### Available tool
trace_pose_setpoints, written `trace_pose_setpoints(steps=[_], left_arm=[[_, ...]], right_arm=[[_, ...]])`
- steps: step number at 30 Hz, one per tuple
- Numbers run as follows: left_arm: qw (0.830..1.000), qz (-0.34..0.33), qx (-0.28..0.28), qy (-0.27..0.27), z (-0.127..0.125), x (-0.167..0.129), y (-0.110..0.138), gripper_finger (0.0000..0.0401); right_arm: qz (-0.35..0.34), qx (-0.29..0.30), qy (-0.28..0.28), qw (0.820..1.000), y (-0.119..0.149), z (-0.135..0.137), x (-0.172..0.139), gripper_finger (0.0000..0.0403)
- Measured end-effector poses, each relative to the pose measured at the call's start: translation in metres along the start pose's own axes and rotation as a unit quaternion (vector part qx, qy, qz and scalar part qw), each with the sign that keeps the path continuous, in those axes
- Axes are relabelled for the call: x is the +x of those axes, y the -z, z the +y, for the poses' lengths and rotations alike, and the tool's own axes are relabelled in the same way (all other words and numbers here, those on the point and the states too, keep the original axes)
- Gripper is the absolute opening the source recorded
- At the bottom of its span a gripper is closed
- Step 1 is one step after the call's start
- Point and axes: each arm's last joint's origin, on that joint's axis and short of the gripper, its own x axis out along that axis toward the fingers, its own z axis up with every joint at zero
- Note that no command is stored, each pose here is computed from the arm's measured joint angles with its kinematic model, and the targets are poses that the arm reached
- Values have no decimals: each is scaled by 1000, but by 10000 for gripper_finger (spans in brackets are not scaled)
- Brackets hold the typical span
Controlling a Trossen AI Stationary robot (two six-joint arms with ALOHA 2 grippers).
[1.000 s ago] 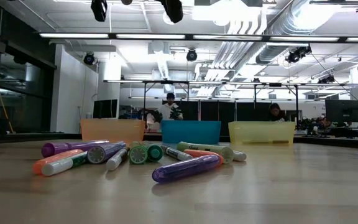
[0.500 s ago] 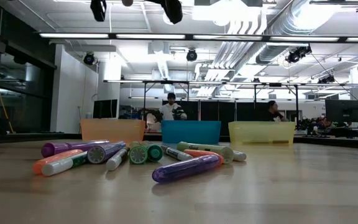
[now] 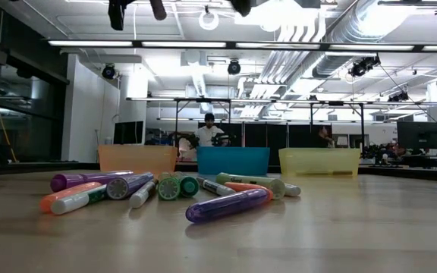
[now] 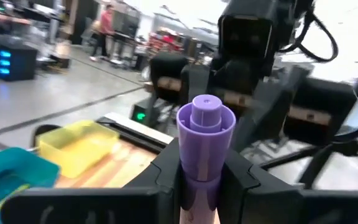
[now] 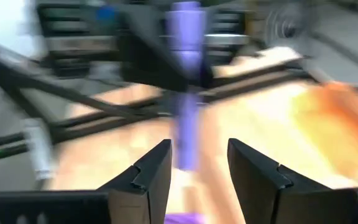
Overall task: Pick & Place Markers
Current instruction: Put the right light violet highlighter into the orange bin
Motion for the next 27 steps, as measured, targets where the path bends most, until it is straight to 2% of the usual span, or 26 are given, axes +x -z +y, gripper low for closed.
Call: trace_pose_setpoints(steps=[4, 7, 13, 17, 27], left_arm=[[998, 26, 34, -41, 1, 3, -12, 54], [992, 79, 61, -73, 8, 6, -28, 54], [968, 193, 104, -122, 39, 13, -53, 54], [953, 245, 115, -135, 67, 14, -63, 54], [917, 356, 101, -150, 152, 24, -51, 54]], right_arm=[[33, -11, 83, 996, -1, -9, -30, 145], [72, -24, 131, 988, 4, -15, -45, 146], [144, -16, 210, 967, 19, -24, -59, 145], [167, 2, 230, 959, 32, -28, -56, 146], [210, 46, 253, 943, 68, -36, -45, 145]])
